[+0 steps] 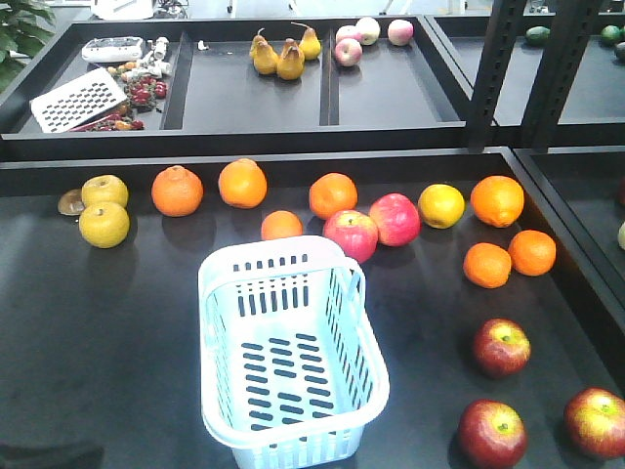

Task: Pick three apples into basket with both arms
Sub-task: 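Open the left gripper and withdraw it from the basket handle, then reach the right gripper to the nearest red apple and grasp it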

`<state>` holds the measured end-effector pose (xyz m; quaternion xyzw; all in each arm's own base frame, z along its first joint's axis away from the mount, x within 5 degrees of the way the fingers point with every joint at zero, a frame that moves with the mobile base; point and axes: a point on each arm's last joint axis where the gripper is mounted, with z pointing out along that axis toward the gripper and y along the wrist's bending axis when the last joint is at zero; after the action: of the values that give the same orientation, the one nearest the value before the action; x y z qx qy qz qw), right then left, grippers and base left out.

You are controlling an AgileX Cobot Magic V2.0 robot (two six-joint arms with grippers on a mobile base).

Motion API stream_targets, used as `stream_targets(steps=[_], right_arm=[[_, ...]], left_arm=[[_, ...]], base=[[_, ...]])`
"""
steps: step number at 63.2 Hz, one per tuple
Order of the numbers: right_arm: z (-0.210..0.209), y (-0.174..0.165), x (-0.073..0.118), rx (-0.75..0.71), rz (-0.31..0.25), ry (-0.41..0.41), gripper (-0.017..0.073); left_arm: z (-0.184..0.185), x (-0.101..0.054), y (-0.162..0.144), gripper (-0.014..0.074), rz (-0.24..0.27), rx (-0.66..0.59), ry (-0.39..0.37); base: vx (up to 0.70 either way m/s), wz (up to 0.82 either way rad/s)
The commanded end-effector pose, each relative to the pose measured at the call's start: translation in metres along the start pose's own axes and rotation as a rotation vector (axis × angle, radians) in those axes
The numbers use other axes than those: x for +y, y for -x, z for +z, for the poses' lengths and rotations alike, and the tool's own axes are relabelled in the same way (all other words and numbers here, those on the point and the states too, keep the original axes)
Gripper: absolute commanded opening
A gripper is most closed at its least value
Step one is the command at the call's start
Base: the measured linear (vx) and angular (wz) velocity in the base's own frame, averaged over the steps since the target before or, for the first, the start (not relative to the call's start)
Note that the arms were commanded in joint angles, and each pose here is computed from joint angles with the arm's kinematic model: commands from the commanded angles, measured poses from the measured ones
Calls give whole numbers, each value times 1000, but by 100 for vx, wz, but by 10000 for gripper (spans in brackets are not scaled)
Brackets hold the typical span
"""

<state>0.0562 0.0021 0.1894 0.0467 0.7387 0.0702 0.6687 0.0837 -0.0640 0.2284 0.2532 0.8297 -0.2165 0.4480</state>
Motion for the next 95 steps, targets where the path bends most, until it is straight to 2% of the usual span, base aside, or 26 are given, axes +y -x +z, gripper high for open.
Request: stream_targets(steps=[1,3,6,9,11,12,13,14,18,20,24,36,39,43,49,59,63,71,75,76,78,85,90,92,95], right_arm=[[0,3,1,-70,-12,15,-4],[0,3,1,-75,7,18,-4],[-1,5,2,-95,91,31,-4],[-1,8,2,-122,235,49,-4],[-1,10,3,-142,385,65,-4],[-1,11,3,-154,419,70,-4],[-1,11,3,-156,515,78,-4],[-1,12,3,-157,538,80,-4],[-1,12,2,-153,717,94,-4],[-1,12,2,-151,771,98,-4],[-1,11,3,-140,812,101,-4],[-3,18,1,-199,852,111,-4],[-4,24,4,-193,822,121,-4],[-9,36,10,-160,728,142,-4],[-15,59,21,-52,519,158,-4],[-17,104,31,232,81,106,-4],[-11,118,32,350,-42,79,0],[12,137,32,565,-214,62,62],[27,139,33,627,-265,81,142],[32,139,33,646,-274,85,192],[40,137,33,681,-282,88,235],[65,127,29,777,-302,74,534],[79,119,27,839,-309,67,701],[85,117,27,850,-306,65,732],[91,114,27,864,-289,67,729]], left_arm=[[-4,3,13,-8,-42,-108,43],[-4,3,13,-8,-42,-103,39],[-4,2,12,-8,-42,-92,29],[-4,1,11,-8,-42,-85,23],[-4,1,11,-8,-41,-84,22],[-4,1,11,-8,-41,-84,22],[-4,1,11,-8,-42,-86,24],[-4,1,11,-8,-42,-87,24],[-4,2,12,-8,-42,-88,26],[-4,2,12,-8,-42,-88,26],[-4,2,12,-8,-42,-88,26],[-4,2,12,-8,-42,-89,27],[-4,2,12,-8,-42,-89,27],[-4,2,12,-8,-44,-90,26],[-4,2,12,-8,-44,-90,26],[-4,2,12,-8,-44,-90,26],[-4,2,12,-8,-44,-90,26],[-4,2,12,-8,-44,-90,26],[-4,2,12,-8,-45,-90,26],[-4,2,12,-8,-45,-90,26],[-4,2,12,-8,-45,-90,26],[-4,1,12,-8,-44,-90,25],[-4,1,12,-8,-44,-88,24],[-4,1,12,-8,-44,-88,24],[-4,1,12,-8,-44,-88,24]], base=[[0,0],[0,0],[0,0],[0,0],[0,0],[0,0],[0,0],[0,0],[0,0],[0,0],[0,0],[0,0],[0,0],[0,0],[0,0],[0,0],[0,0],[0,0],[0,0],[0,0],[0,0],[0,0],[0,0],[0,0],[0,0]])
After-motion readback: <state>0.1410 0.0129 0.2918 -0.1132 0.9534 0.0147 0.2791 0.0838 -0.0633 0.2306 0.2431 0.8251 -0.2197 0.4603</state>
